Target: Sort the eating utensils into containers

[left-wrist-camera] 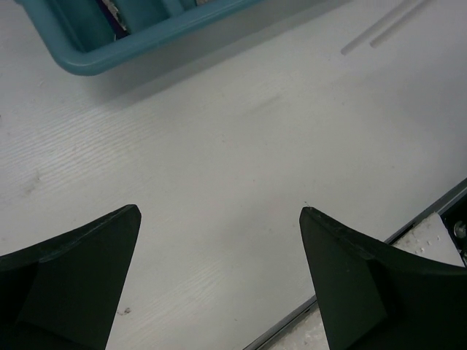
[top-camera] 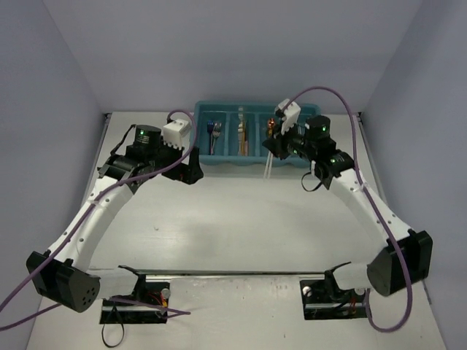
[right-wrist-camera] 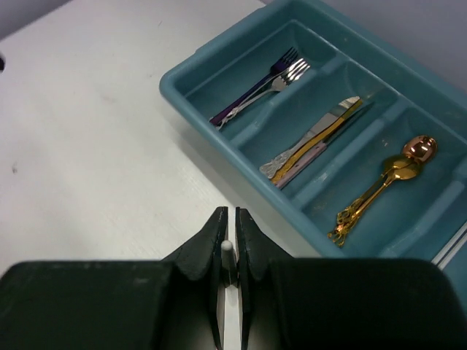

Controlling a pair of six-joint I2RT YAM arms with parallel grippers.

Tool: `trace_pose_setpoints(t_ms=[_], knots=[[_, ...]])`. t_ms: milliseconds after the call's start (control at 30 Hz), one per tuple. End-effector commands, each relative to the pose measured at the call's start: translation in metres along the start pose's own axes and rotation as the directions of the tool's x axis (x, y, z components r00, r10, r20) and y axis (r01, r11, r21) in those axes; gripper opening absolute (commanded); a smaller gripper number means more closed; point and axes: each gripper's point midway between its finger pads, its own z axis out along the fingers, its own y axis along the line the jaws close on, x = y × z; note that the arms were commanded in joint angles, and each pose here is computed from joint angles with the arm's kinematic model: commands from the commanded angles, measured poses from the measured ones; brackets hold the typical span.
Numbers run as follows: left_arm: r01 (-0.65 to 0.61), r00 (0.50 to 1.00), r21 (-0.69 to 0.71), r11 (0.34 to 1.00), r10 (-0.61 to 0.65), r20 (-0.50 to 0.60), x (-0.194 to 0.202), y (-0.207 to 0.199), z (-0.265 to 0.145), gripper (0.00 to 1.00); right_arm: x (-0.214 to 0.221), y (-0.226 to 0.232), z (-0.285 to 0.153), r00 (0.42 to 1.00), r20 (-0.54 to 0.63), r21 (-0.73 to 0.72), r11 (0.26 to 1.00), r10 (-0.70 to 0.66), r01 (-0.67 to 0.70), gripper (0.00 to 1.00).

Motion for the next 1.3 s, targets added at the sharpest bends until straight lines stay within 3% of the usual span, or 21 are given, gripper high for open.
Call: trace_pose_setpoints(t_ms=[0, 200, 300, 700, 867, 1167, 1267], knots=[[0.0, 0.999, 0.003, 1.0, 0.0, 0.04, -0.01, 0.006, 0.003, 0.91, -0.004, 0.021, -0.016, 0.973, 0.042, 0.024, 0.973, -0.229, 0.228, 0.0], [0.021, 0.999, -0.002, 1.0, -0.021, 0.029, -0.008, 0.01, 0.009, 0.91, 0.012, 0.058, -0.029, 0.933, 0.121, 0.013, 0.941, -0.338, 0.339, 0.0], [0.035, 0.999, -0.007, 0.999, -0.034, 0.026, -0.008, 0.012, 0.01, 0.91, 0.015, 0.06, -0.032, 0.943, 0.156, 0.021, 0.955, -0.294, 0.295, 0.0], [0.057, 0.998, -0.027, 0.998, -0.056, 0.022, -0.007, 0.014, 0.008, 0.91, 0.115, 0.054, -0.02, 0.983, 0.103, 0.059, 0.987, -0.153, 0.148, 0.02], [0.062, 0.998, -0.032, 0.998, -0.061, 0.015, -0.006, 0.015, 0.009, 0.91, 0.107, 0.054, -0.02, 0.98, 0.149, 0.069, 0.99, -0.135, 0.125, 0.02], [0.076, 0.997, -0.031, 0.997, -0.076, 0.004, -0.009, 0.017, 0.015, 0.91, 0.042, 0.059, -0.025, 0.956, 0.289, 0.046, 0.999, -0.04, 0.028, 0.0], [0.075, 0.997, -0.033, 0.997, -0.075, 0.002, -0.01, 0.017, 0.017, 0.91, 0.043, 0.062, -0.024, 0.956, 0.291, 0.032, 0.999, -0.038, 0.03, 0.03]])
